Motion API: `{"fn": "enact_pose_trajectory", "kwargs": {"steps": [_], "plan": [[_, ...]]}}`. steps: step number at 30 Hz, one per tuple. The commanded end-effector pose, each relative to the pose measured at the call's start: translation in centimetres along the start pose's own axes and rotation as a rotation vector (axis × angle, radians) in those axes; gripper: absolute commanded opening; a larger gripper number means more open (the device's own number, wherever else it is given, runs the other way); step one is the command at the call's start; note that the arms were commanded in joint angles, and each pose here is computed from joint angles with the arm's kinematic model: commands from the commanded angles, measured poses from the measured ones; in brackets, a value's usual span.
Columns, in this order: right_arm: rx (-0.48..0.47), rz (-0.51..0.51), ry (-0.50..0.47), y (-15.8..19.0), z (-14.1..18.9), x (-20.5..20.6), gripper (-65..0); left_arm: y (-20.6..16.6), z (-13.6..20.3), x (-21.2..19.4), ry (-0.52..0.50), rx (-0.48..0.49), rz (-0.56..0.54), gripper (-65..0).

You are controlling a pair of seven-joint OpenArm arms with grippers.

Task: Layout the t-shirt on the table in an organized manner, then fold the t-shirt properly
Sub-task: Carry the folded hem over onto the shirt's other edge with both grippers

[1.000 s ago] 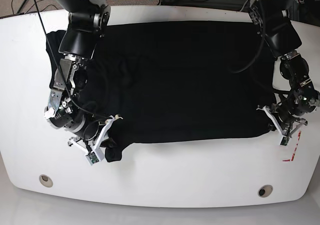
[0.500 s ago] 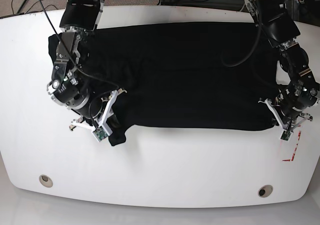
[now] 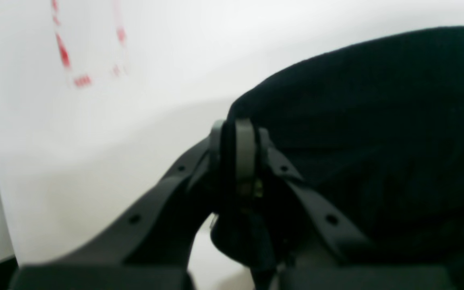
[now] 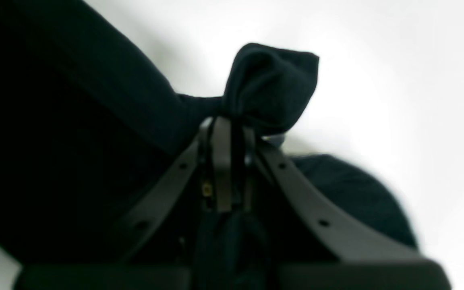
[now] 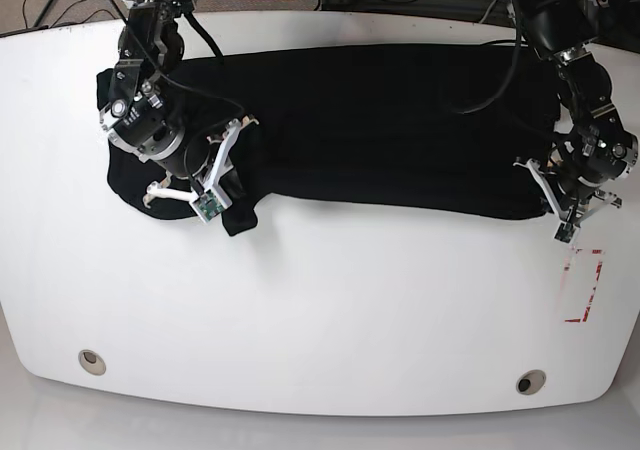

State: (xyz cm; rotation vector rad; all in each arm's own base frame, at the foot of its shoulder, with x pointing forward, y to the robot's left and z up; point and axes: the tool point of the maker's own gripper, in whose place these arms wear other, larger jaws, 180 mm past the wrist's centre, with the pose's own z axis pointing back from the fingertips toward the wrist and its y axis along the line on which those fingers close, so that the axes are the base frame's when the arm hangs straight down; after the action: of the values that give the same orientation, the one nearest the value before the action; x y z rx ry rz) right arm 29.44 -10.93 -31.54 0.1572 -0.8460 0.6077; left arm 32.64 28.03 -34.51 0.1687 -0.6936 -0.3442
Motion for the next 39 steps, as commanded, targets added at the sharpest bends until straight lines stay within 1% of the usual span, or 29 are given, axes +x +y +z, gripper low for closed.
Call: {"fn": "enact_pose_trajectory", "kwargs": {"steps": [1,7,14,23,29,35,39], "plan": [[-0.013,0.002,-0.021,-0.2,0.6,0.3,-65.0,1.0,1.0,0.5,-0.022,0.039,-0.020,-63.2],[-0.036,-0.046,0.018,-0.7,1.3,-1.9,-65.0,-0.2,2.1,-1.9,0.015,0.037,-0.052,-63.2],[-0.056,-0.075,0.048,-1.2,1.8,-3.5,-65.0,-1.5,2.8,-4.7,0.070,0.019,-0.072,-63.2],[-0.045,-0.093,0.087,-0.4,2.1,-5.2,-65.0,-2.5,3.2,-7.8,0.140,-0.006,-0.082,-63.1],[-0.043,-0.112,0.114,-0.1,2.5,-6.5,-65.0,-2.4,3.6,-9.0,0.171,-0.008,-0.097,-63.1],[-0.033,-0.123,0.136,0.5,2.7,-7.4,-65.0,-1.9,3.7,-9.1,0.178,0.001,-0.109,-62.9],[-0.027,-0.128,0.149,0.8,2.8,-8.0,-63.7,-1.8,3.8,-9.3,0.185,0.003,-0.113,-62.8]]}}
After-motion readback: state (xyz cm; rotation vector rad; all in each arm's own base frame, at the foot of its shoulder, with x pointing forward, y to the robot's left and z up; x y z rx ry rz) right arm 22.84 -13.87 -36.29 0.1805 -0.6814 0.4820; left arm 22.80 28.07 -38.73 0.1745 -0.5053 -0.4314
